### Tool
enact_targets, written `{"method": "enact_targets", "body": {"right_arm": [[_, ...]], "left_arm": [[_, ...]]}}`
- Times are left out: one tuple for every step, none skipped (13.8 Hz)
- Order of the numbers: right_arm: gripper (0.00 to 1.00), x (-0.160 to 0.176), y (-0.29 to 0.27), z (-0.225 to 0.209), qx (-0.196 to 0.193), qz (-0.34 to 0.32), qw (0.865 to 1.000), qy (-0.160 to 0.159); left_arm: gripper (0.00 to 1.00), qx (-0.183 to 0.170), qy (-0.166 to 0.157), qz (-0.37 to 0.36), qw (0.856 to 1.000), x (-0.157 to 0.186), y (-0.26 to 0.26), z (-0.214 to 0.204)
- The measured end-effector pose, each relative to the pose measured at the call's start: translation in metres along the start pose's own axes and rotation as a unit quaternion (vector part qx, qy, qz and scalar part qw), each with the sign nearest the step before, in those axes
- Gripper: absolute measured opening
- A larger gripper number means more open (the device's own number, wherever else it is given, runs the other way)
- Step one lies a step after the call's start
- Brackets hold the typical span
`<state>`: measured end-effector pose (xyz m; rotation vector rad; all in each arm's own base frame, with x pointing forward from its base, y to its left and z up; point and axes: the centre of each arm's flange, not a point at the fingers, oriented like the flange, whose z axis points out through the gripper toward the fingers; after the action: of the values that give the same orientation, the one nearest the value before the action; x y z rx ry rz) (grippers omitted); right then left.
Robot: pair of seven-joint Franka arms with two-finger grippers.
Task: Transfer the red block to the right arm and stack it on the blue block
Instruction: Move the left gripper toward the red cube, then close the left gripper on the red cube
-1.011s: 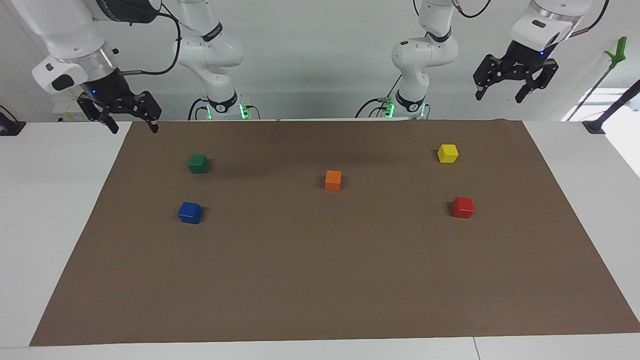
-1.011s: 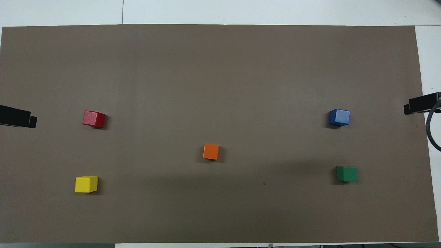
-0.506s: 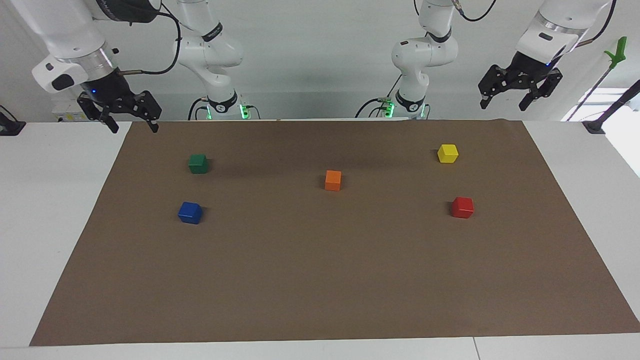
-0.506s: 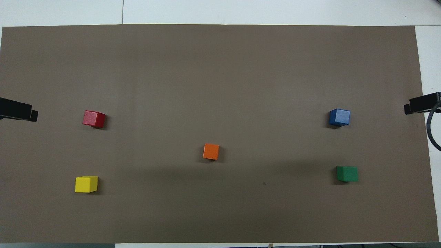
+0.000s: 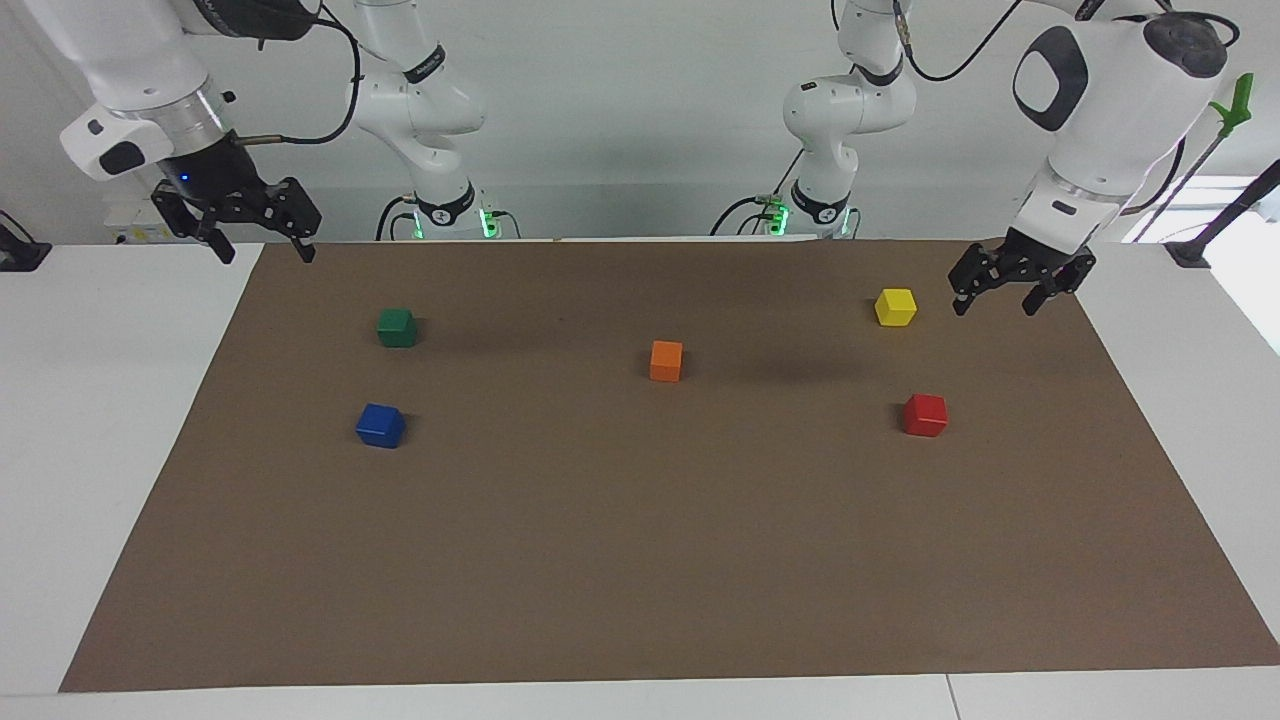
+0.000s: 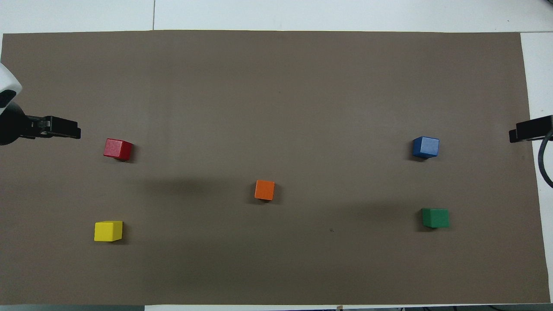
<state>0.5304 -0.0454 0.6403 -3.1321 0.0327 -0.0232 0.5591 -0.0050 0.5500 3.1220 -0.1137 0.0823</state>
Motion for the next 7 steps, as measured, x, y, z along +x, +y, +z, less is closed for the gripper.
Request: {"method": "enact_targets", "body": {"right_arm": [[1.0,0.0,0.0,0.0,0.0,0.0,1.0,0.0],[1.0,0.0,0.0,0.0,0.0,0.0,1.0,0.0],[1.0,0.0,0.0,0.0,0.0,0.0,1.0,0.0],[1.0,0.0,0.0,0.0,0.0,0.0,1.0,0.0],[1.0,0.0,0.0,0.0,0.0,0.0,1.0,0.0],[1.0,0.0,0.0,0.0,0.0,0.0,1.0,-0.001],[1.0,0.0,0.0,0.0,0.0,0.0,1.0,-0.001]], "left_arm": [[1.0,0.0,0.001,-0.002,1.0,0.0,-0.003,0.015],[1.0,0.0,0.0,-0.003,1.0,0.001,-0.004,0.032],[1.0,-0.001,0.002,-0.004,1.0,0.003,-0.005,0.051],[1.0,-0.001,0.007,-0.004,1.0,0.005,-0.006,0.069],[1.0,-0.001,0.01,-0.004,1.0,0.006,-0.006,0.09],[1.0,-0.002,0.012,-0.005,1.0,0.007,-0.007,0.112],[1.0,-0.002,0.013,-0.005,1.0,0.008,-0.008,0.135]]}}
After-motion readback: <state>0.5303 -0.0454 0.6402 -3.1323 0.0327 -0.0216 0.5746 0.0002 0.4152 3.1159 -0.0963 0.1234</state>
